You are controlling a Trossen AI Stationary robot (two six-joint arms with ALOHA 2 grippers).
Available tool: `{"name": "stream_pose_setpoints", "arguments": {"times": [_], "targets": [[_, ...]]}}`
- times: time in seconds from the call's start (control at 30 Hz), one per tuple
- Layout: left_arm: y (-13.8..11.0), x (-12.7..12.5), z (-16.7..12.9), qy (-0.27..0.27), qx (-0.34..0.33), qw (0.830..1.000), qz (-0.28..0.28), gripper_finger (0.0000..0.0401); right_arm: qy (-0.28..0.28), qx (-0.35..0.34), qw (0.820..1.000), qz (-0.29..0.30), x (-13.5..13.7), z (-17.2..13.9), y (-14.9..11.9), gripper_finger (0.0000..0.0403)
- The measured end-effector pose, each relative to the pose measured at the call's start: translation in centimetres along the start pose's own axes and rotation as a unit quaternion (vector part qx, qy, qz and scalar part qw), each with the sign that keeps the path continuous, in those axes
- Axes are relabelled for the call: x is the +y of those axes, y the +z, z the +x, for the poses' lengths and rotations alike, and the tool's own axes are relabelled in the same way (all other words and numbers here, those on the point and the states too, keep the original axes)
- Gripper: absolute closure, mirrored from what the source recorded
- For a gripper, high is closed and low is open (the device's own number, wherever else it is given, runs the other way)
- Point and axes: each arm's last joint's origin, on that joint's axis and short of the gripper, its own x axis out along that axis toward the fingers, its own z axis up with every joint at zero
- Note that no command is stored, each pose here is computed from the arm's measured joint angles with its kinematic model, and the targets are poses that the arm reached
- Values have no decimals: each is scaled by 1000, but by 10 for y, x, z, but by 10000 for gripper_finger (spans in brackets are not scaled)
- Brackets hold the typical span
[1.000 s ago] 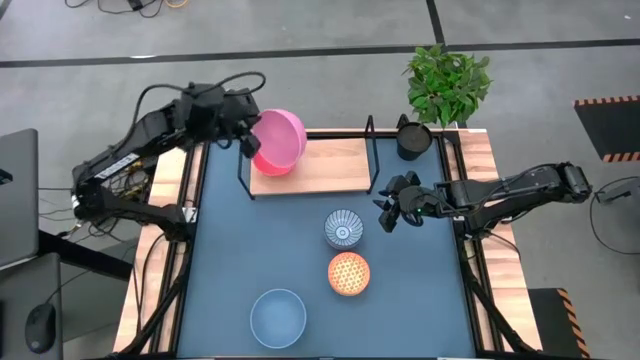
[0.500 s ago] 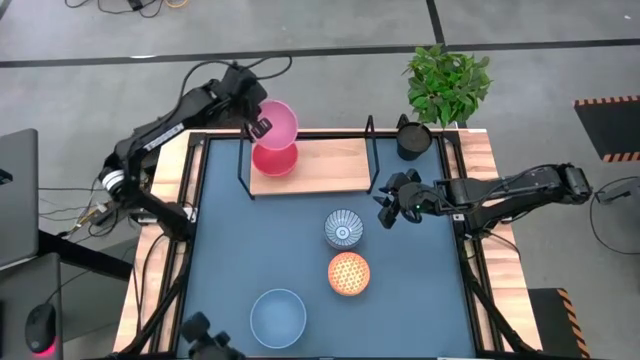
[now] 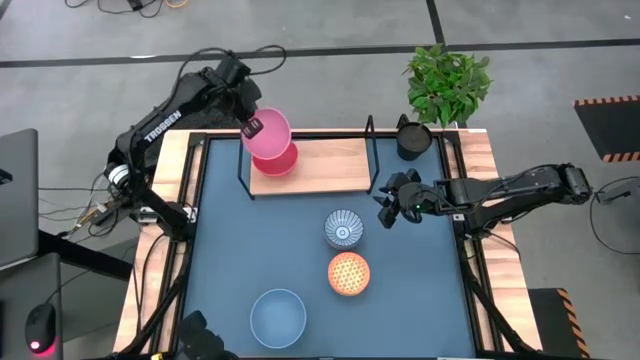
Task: Place and stack bowls onto a shelf
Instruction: Stack the pink bowl on top of the orange bowl on the shelf
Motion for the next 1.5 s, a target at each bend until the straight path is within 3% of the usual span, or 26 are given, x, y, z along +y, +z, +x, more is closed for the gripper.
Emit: {"name": "stream_pose_setpoints", "arguments": {"times": [0.13, 0.37, 0.57, 0.7, 1.5], "targets": [[16, 4, -18, -13, 20, 1000, -2, 401, -3, 0, 1000, 2, -1, 1, 1, 226], [40, 15, -2, -106, 8, 994, -21, 401, -14, -2, 1000, 10, -6, 3, 3, 226], [34, 14, 38, -105, 122, 987, -24, 401, -16, 0, 1000, 7, -7, 3, 3, 226], [33, 13, 57, -114, 156, 981, -25, 401, -19, 6, 1000, 3, -7, 3, 2, 226], [28, 6, 74, -153, 167, 974, 0, 401, -25, 20, 999, -5, -9, 3, -1, 226]]}}
